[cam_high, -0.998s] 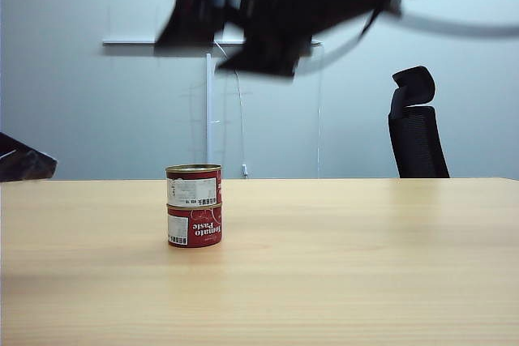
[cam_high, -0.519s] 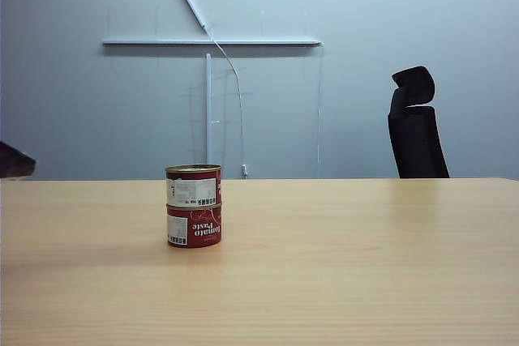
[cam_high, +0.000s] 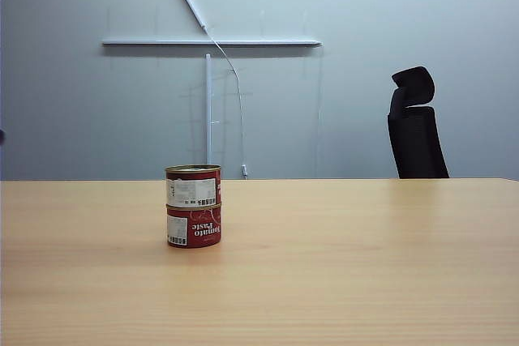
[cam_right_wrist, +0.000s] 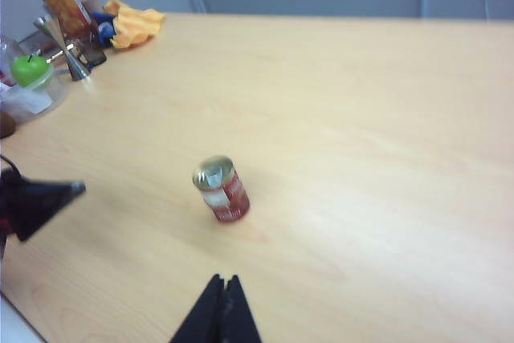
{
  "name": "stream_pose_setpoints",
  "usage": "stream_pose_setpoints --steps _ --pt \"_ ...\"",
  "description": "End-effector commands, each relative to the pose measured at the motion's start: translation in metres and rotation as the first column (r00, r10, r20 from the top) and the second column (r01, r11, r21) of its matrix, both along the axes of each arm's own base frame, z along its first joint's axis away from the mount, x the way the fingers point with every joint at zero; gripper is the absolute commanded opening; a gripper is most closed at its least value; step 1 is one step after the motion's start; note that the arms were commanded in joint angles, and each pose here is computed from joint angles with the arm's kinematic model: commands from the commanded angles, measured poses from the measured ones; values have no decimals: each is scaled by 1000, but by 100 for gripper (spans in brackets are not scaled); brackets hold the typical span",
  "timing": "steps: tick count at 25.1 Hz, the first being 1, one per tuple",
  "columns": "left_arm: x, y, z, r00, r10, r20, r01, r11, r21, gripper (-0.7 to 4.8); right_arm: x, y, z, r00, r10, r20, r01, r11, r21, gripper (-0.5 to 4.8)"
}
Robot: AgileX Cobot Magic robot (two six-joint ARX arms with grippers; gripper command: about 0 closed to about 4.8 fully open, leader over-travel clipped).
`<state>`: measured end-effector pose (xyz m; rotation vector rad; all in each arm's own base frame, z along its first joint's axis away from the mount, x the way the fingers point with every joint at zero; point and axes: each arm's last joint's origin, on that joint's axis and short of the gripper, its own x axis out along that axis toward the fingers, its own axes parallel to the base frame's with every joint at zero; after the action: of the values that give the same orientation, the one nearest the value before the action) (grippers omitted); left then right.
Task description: Stack a can of tomatoes on the right onto the can of tomatoes on the left.
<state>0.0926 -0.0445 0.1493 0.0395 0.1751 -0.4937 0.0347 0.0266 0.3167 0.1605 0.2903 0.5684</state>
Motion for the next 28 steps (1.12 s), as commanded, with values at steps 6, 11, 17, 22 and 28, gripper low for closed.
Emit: stream_pose_setpoints --steps 6,11,17,22,28 --pt "2 20 10 976 192 104 -188 981 -48 -4 -17 -24 -41 969 -249 1 248 965 86 -9" --pt "3 28 10 953 284 104 -281 959 -47 -4 -9 -21 -42 947 -320 41 319 947 39 -9" --pt "4 36 10 928 357 104 -354 934 -47 -4 -4 -19 -47 916 -392 81 393 920 6 -9" --pt "5 40 10 915 389 104 -386 921 -48 -4 -2 -17 -50 916 -393 86 394 919 -1 -9" --pt "5 41 10 911 398 104 -395 917 -48 -4 -2 -17 -47 914 -387 120 389 921 11 -9"
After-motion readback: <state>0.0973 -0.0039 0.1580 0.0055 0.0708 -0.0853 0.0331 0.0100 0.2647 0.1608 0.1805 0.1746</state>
